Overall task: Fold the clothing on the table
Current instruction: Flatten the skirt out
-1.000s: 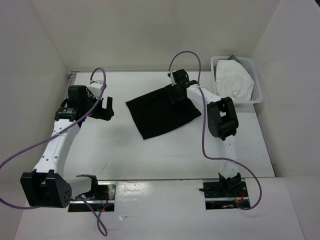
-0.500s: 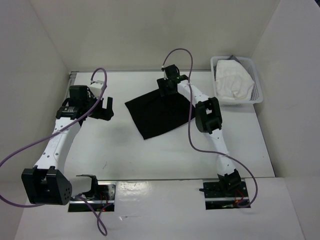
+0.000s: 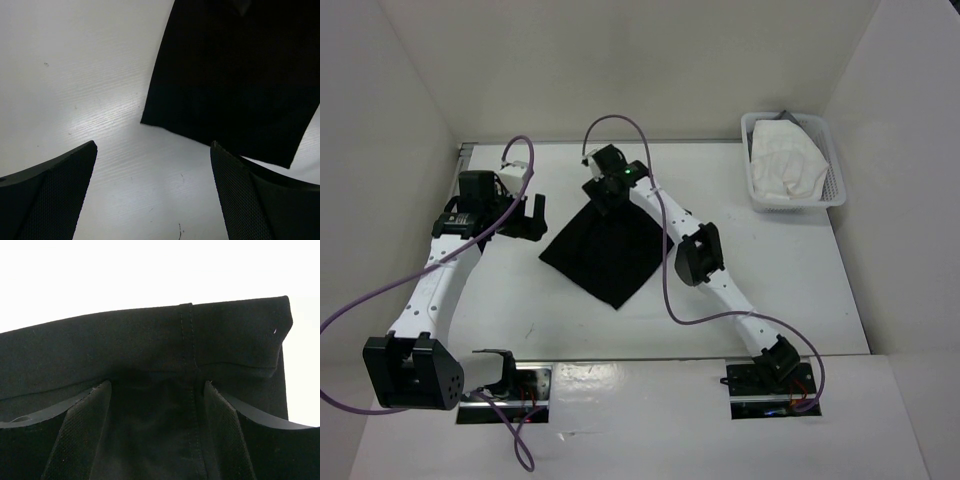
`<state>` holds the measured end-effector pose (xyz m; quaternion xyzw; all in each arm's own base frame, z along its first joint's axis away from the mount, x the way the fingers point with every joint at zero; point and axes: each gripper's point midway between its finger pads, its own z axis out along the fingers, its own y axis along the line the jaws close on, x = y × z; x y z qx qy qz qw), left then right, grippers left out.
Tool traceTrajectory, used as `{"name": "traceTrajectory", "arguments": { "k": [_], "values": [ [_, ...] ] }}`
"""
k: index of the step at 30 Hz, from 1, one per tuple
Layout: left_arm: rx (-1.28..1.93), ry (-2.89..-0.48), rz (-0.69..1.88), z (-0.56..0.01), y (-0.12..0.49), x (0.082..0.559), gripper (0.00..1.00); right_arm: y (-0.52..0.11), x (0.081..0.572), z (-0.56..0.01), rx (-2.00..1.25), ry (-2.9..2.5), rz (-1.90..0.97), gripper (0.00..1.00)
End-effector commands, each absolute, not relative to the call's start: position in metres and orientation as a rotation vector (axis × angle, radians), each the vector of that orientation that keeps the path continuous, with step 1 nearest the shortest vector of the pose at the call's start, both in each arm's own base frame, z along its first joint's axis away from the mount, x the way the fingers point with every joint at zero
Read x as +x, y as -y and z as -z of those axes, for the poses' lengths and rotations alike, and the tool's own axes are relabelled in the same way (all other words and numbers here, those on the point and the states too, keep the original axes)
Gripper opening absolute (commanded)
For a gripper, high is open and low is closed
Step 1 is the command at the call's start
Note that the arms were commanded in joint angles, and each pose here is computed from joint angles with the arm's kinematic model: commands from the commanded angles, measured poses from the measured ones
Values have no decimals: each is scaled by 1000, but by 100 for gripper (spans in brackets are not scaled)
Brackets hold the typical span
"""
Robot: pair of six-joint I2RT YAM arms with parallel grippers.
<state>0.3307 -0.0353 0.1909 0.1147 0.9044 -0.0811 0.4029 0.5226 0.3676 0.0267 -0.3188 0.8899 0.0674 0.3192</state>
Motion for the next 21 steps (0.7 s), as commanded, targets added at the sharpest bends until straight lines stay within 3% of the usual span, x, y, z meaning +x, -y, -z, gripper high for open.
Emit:
{"name": "traceTrajectory", "arguments": {
  "k": [1, 9, 21],
  "values": [
    [283, -2250, 203, -202, 35, 333, 100, -361, 474, -3, -1079, -2453, -141, 79],
    [283, -2232, 199, -208, 35, 331, 100, -391, 430, -20, -1288, -2403, -195, 83],
    [286, -2183, 190, -220, 35, 327, 100, -440, 357, -92, -1363, -2339, -418, 83]
  ]
}}
